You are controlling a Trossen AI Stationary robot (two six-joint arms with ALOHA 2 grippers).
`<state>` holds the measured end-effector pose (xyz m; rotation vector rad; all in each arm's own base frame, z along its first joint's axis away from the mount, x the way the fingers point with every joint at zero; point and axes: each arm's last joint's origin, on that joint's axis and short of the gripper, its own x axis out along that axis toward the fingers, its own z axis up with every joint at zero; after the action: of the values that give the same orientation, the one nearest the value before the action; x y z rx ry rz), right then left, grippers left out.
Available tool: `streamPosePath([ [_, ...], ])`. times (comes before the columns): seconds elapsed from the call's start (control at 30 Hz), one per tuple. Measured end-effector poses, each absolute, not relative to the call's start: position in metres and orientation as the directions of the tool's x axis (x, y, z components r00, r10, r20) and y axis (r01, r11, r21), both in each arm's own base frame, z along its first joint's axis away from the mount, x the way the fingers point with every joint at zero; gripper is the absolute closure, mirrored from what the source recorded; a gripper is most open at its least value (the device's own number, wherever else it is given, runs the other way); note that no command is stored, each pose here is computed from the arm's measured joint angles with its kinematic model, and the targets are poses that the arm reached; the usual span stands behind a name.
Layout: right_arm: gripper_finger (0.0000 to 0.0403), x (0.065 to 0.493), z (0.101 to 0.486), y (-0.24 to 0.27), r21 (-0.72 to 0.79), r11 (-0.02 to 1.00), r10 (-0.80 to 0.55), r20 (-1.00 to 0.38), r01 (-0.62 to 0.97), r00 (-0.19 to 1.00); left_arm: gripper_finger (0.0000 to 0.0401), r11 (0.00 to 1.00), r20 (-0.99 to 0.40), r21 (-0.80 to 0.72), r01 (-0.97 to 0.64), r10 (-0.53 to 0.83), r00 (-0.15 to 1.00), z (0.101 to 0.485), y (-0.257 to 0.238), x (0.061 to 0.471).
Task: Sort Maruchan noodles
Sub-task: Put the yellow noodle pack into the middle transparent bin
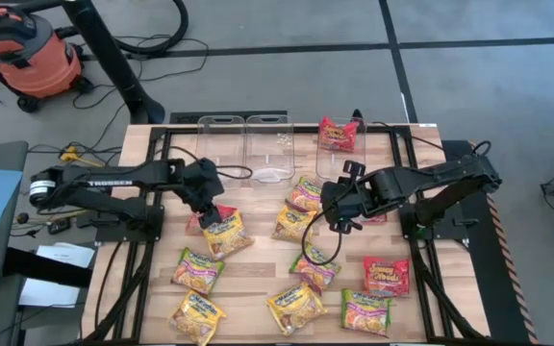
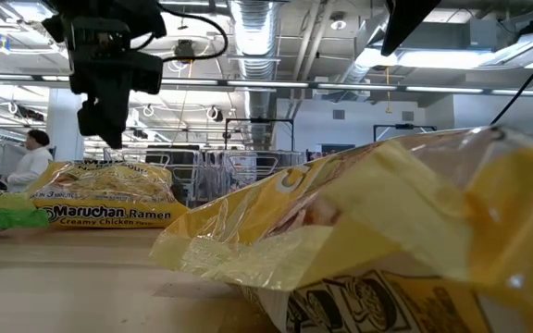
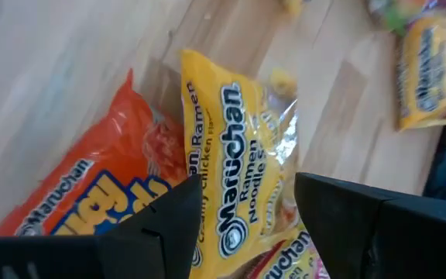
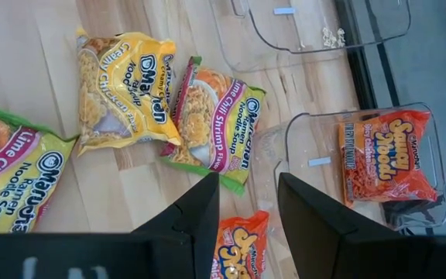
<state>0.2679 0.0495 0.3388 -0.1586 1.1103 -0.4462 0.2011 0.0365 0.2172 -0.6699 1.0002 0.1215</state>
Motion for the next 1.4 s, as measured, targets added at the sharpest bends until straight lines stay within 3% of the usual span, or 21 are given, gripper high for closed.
streamPosePath([
  [0.37,0.0246,0.268,0.339,0.05,-0.34,0.901,-0.423,-0.828,0.27,0.368,0.0209,0.814,-0.878,-0.405,-0.417,-0.219,0.425,0.189,0.027,0.218],
  [0.73,0.0246,0.268,0.339,0.05,-0.34,0.901,-0.423,-0.828,0.27,0.368,0.0217,0.809,-0.894,-0.407,-0.424,-0.256,0.369,0.172,0.021,0.229],
  [0.9,0.0246,0.268,0.339,0.05,-0.34,0.901,-0.423,-0.828,0.27,0.367,0.0255,0.816,-0.892,-0.409,-0.409,-0.264,0.367,0.173,0.016,0.23],
  [1.3,0.0246,0.268,0.339,0.05,-0.34,0.901,-0.423,-0.828,0.271,0.367,0.0391,0.833,-0.888,-0.409,-0.373,-0.269,0.373,0.173,0.014,0.231],
  [1.4,0.0246,0.268,0.339,0.05,-0.34,0.901,-0.423,-0.828,0.27,0.367,0.0398,0.833,-0.885,-0.412,-0.369,-0.268,0.382,0.173,0.014,0.232],
])
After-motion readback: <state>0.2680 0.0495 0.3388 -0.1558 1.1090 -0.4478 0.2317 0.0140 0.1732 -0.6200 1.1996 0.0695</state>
